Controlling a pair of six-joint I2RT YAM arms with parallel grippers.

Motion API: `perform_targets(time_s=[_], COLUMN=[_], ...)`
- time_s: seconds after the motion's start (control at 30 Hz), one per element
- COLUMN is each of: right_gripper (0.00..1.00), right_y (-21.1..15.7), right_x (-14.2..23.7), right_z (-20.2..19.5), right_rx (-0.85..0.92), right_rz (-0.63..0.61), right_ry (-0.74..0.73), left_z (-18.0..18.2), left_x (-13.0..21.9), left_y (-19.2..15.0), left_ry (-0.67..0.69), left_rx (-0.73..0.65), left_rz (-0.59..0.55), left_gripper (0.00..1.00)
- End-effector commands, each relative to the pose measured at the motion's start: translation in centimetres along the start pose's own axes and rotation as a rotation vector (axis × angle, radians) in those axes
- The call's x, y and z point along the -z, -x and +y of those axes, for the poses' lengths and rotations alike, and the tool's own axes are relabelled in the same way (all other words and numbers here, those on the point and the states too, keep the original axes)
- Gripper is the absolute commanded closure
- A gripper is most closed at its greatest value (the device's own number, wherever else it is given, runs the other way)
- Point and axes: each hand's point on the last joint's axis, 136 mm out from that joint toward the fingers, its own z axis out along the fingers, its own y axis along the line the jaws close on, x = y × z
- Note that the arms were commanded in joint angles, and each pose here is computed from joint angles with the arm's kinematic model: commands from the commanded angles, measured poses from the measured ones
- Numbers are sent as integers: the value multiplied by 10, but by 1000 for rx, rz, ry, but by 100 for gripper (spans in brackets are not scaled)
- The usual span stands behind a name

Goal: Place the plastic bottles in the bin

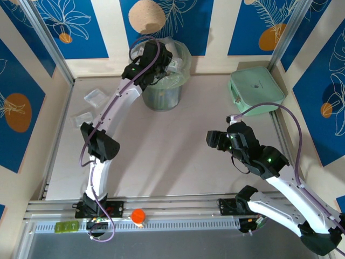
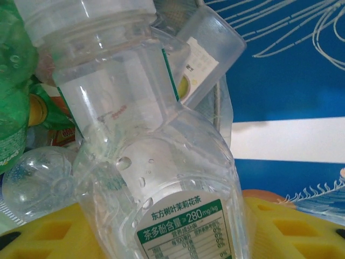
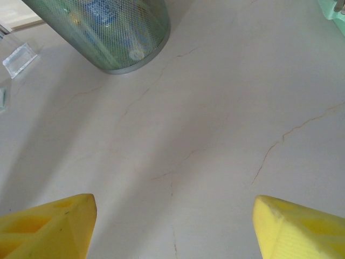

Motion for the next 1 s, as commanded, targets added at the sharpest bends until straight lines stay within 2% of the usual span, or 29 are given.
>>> perform_targets(time_s=[0.0, 0.23, 0.33, 0.57, 0.97], right_gripper=[23, 23, 23, 24, 24], right_y=[-1, -3, -2, 1, 2], right_x=[0, -1, -1, 1, -2], right_z=[-1, 1, 1, 2, 6], right_rx=[11, 17, 19, 24, 29], right_rz=[-8, 1, -3, -3, -1], right_ry=[4, 10, 11, 8, 17], left_z=[32, 45, 50, 35, 6], left_x=[0, -2, -5, 5, 47], left_y=[20, 38, 36, 34, 46], left_ry=[103, 143, 155, 109, 18], left_rx=[39, 59, 66, 31, -122], left_rz=[-69, -111, -96, -62, -63], left_gripper=[43, 42, 28, 15, 19])
